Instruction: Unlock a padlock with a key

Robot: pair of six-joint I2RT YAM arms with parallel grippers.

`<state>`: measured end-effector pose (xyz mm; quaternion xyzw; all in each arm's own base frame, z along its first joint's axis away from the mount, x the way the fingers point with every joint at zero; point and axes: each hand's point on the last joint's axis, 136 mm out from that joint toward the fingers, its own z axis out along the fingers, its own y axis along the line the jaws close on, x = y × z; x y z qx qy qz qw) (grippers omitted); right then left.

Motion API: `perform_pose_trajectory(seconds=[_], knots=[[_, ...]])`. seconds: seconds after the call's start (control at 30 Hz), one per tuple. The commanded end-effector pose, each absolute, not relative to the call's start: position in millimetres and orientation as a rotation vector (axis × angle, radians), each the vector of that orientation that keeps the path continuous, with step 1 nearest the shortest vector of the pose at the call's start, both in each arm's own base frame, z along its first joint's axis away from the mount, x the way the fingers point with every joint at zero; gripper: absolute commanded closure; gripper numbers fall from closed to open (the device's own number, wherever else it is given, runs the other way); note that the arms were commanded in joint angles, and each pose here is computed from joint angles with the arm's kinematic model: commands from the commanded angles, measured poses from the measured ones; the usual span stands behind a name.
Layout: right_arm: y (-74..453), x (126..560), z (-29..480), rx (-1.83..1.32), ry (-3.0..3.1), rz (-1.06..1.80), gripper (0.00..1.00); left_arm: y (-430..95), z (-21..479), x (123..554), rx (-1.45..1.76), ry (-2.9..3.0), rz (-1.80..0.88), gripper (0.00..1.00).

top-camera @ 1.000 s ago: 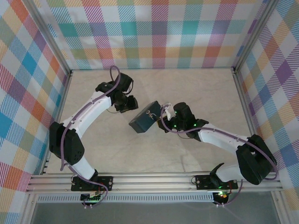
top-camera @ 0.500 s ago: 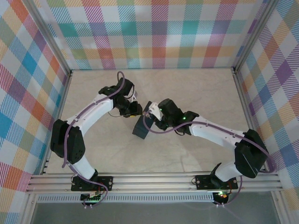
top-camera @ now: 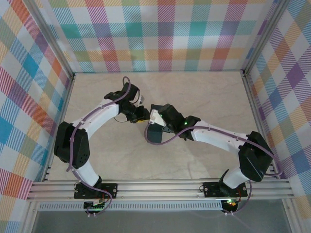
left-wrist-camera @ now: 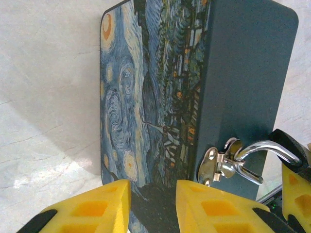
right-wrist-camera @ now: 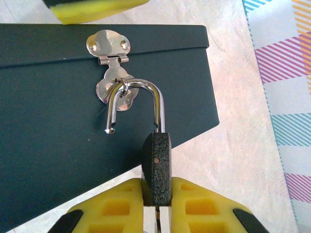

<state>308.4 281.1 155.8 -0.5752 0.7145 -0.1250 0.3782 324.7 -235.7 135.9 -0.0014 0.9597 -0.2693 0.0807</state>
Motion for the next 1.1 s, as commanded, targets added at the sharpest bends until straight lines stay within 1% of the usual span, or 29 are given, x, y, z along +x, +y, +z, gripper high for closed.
perform_pose_trajectory(seconds=[0.0,0.13,0.27,0.4,0.5,0.63,0.73,0.8,0.93,1.07], knots=[[294,296,136,-1.573,1.799,-0.255,0.81,-235,111,325,-0.098,2.923,-0.821,0.70],[295,289,125,-1.601,1.805,-0.247,0.70,-230,109,333,-0.144,2.906,-0.813,0.71],[299,278,122,-1.654,1.756,-0.238,0.68,-231,110,340,-0.162,2.888,-0.841,0.72],[295,271,123,-1.656,1.760,-0.211,0.61,-234,112,343,-0.163,2.885,-0.857,0.73],[295,261,133,-1.654,1.761,-0.139,0.57,-233,112,343,-0.159,2.886,-0.847,0.73],[296,235,153,-1.674,1.747,0.039,0.51,-232,109,344,-0.166,2.894,-0.838,0.73],[296,219,164,-1.683,1.738,0.172,0.49,-231,108,345,-0.177,2.893,-0.836,0.74],[295,216,168,-1.669,1.742,0.212,0.48,-231,109,346,-0.190,2.887,-0.840,0.75],[289,226,181,-1.550,1.811,0.296,0.47,-232,110,346,-0.216,2.878,-0.856,0.76],[277,255,209,-1.203,2.009,0.498,0.44,-232,111,346,-0.222,2.876,-0.856,0.76]])
